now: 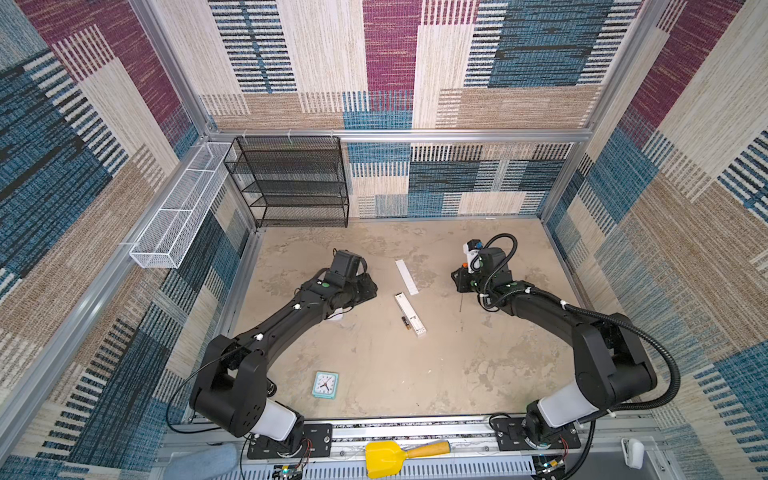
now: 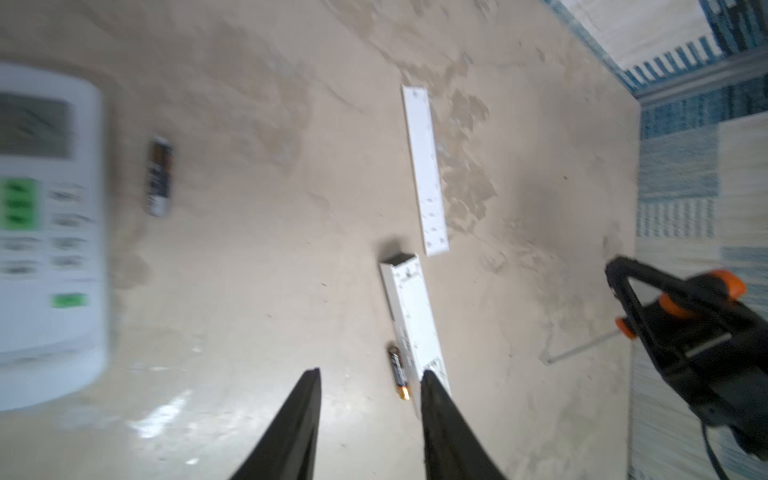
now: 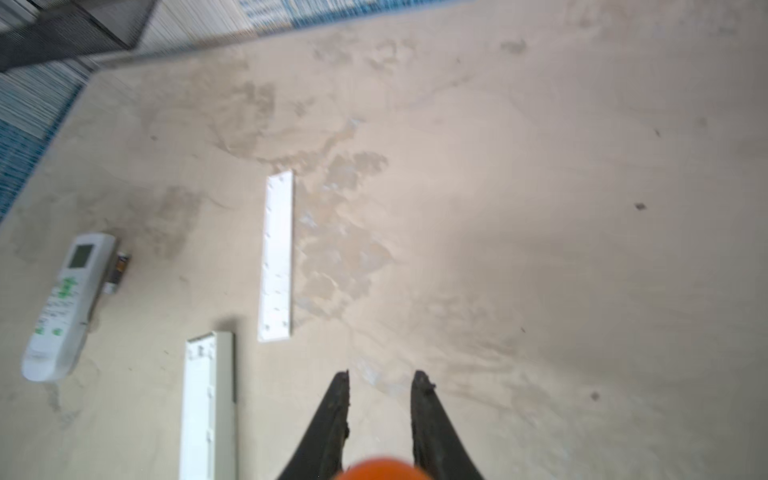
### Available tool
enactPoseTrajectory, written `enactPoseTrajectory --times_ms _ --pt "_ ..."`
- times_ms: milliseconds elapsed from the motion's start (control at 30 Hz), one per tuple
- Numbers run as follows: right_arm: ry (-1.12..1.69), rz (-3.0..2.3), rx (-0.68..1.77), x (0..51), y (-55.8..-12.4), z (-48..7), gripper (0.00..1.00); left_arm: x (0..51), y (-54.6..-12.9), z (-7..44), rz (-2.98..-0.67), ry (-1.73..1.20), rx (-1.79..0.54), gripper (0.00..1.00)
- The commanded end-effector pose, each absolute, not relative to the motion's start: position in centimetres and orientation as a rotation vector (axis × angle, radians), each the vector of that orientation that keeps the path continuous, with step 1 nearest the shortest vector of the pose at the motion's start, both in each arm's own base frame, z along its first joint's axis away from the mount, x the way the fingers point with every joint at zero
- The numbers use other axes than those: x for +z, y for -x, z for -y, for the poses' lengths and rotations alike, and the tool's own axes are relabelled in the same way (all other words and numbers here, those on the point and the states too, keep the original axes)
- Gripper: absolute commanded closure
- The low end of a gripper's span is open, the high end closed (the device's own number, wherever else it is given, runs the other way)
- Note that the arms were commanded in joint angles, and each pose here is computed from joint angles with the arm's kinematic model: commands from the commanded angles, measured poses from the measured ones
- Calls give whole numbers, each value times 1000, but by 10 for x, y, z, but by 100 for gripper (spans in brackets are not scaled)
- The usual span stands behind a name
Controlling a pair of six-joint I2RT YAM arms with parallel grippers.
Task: Unload the batteries from the remote control
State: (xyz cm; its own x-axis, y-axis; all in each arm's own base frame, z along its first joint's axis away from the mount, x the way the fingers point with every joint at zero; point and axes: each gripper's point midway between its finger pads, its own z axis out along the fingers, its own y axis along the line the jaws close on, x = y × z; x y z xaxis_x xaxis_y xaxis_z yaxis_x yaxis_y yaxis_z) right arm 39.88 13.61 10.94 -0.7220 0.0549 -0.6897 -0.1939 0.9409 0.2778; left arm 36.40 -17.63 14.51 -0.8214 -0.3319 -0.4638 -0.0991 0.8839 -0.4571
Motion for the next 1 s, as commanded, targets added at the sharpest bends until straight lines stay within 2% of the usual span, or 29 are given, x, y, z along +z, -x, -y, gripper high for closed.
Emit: enactPoseTrajectory --times_ms 0,100,267,367,467,600,733,967 --pt "114 -2460 392 85 -374 -117 87 129 -360 119 -2585 254 -243 36" --pt "105 -2499 382 73 -369 -108 82 119 -368 98 -2630 297 -232 29" --pt "109 -2555 368 53 -366 -105 75 98 -375 83 -2698 309 -193 26" --pt "80 -2554 313 49 -366 -97 63 86 -376 74 -2716 335 -152 25" --pt "72 -2544 270 51 -366 -91 56 77 -378 69 -2722 349 -134 24" --pt "64 -2538 253 50 -366 -88 55 69 -379 70 -2744 344 -131 23" --pt "49 -2517 264 52 -364 -88 55 60 -378 73 -2779 333 -138 15" --pt "35 -2430 291 82 -365 -89 54 36 -381 67 -2840 312 -54 15"
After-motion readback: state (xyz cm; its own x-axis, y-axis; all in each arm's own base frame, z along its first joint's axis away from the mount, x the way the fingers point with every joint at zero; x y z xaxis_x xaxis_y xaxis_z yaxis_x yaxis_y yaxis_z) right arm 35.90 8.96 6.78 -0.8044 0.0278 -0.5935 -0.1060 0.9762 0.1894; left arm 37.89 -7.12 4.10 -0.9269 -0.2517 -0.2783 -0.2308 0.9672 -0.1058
